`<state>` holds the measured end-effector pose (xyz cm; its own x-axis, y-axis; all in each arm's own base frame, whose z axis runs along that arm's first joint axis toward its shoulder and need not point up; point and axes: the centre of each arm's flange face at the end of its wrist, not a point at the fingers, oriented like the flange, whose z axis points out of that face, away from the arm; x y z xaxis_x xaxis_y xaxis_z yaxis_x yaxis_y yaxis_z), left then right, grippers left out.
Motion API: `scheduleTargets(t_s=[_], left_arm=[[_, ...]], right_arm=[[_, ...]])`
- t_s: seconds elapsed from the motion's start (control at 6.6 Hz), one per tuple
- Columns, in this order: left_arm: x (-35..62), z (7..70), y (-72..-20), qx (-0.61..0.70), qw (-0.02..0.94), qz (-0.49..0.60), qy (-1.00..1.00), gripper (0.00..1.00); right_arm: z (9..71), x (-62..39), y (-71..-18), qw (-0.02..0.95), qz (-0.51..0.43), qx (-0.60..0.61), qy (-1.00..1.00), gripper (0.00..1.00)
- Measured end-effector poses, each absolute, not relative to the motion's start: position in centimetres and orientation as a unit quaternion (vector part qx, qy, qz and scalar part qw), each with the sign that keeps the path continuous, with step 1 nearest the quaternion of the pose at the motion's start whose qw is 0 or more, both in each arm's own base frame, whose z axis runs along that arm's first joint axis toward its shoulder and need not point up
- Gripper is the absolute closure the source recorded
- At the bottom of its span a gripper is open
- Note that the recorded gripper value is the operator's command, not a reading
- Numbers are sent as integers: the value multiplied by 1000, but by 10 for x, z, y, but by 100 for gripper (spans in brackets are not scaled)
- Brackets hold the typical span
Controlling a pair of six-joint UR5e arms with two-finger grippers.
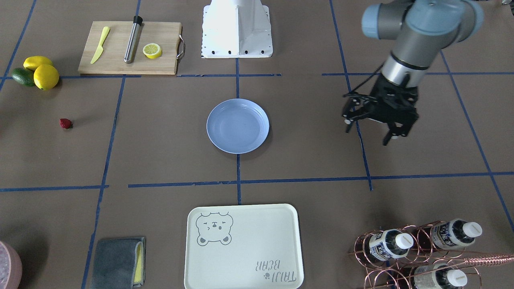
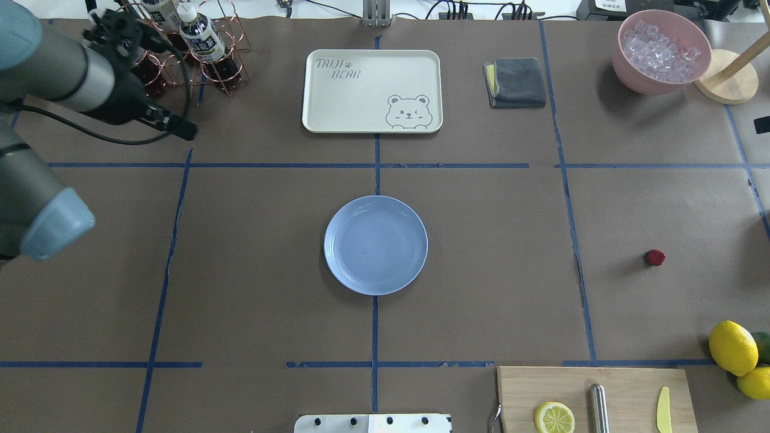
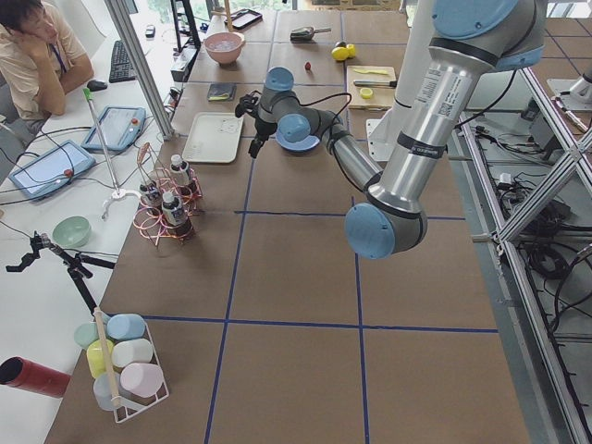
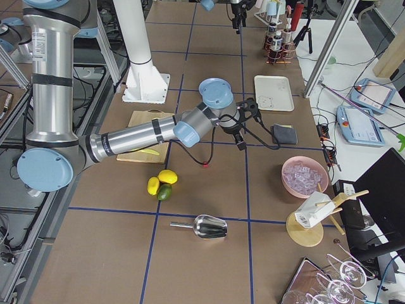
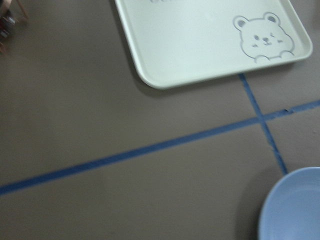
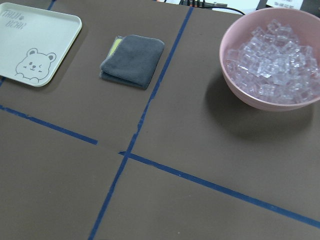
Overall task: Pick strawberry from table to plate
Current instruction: 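Move the right gripper toward the red strawberry on the table, then lower the right gripper and close it on the red strawberry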
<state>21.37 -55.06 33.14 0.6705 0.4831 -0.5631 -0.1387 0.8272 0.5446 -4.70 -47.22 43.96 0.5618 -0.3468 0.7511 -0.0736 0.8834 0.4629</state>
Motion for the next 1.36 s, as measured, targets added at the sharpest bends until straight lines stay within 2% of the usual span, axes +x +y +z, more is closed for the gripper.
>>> scheduleTargets(t_s=[0.3,0.76,1.06,1.21,1.36], left_arm=[[43,448,-570,176,904,158,357,0],[-73,592,-527,80,926,102,356,0],[-81,615,-507,64,927,98,358,0],[-82,617,-505,63,926,98,358,0],[-82,616,-505,63,926,98,358,0]], right_arm=[[412,-109,-479,854,-80,210,-470,0],[432,-201,-432,880,-76,173,-435,0],[483,-238,-386,897,-75,183,-395,1],[507,-250,-374,903,-77,187,-379,5],[528,-257,-366,909,-80,189,-364,5]])
